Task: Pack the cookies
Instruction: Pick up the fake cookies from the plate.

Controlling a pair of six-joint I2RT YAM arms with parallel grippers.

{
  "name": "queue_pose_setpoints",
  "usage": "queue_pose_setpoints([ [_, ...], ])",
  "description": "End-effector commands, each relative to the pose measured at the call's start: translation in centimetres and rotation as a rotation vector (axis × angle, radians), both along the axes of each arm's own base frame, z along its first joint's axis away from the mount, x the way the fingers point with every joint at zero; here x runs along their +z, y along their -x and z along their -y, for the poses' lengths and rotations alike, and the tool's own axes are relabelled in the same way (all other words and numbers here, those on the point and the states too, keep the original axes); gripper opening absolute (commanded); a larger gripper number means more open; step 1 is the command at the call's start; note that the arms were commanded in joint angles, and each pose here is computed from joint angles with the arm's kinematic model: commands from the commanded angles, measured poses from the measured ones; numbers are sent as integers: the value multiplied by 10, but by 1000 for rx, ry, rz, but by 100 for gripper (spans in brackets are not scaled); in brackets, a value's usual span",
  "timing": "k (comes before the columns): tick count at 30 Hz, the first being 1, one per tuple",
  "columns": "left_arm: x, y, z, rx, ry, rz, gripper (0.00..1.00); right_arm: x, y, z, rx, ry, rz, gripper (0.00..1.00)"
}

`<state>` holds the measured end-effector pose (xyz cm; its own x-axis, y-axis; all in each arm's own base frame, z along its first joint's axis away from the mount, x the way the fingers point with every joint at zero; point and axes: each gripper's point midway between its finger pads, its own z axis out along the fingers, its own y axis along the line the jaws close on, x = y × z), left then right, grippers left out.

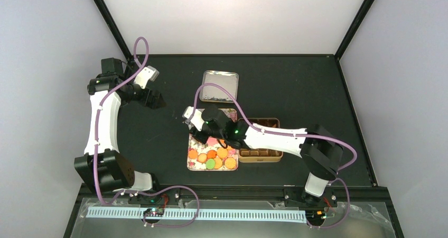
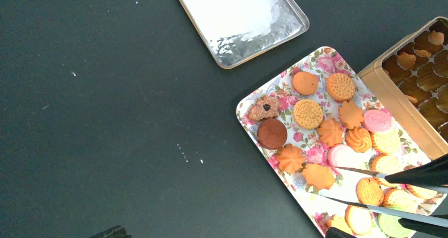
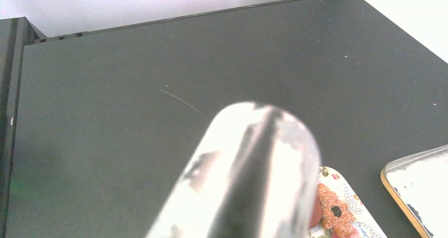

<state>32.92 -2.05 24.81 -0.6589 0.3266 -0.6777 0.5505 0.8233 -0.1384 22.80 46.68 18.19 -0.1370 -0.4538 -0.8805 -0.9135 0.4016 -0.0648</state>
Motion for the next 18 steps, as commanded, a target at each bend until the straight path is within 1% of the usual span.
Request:
queue_pose_setpoints([
  [1,14,-2,-3,-1,-17,51,99,5,-6,-8,9,-12,19,32],
  [3,12,-2,-3,0,-16,48,99,3,-7,-10,10,-5,16,30],
  [6,12,-2,-3,-1,-19,49,99,8,-7,-11,6,-17,18,24],
  [11,12,-1,-3,-1,-22,48,99,34,-10,-9,-9,-72,50,12],
  [18,12,-1,-3,0,-20,50,99,73,-9,5,-12,-149,73,3],
])
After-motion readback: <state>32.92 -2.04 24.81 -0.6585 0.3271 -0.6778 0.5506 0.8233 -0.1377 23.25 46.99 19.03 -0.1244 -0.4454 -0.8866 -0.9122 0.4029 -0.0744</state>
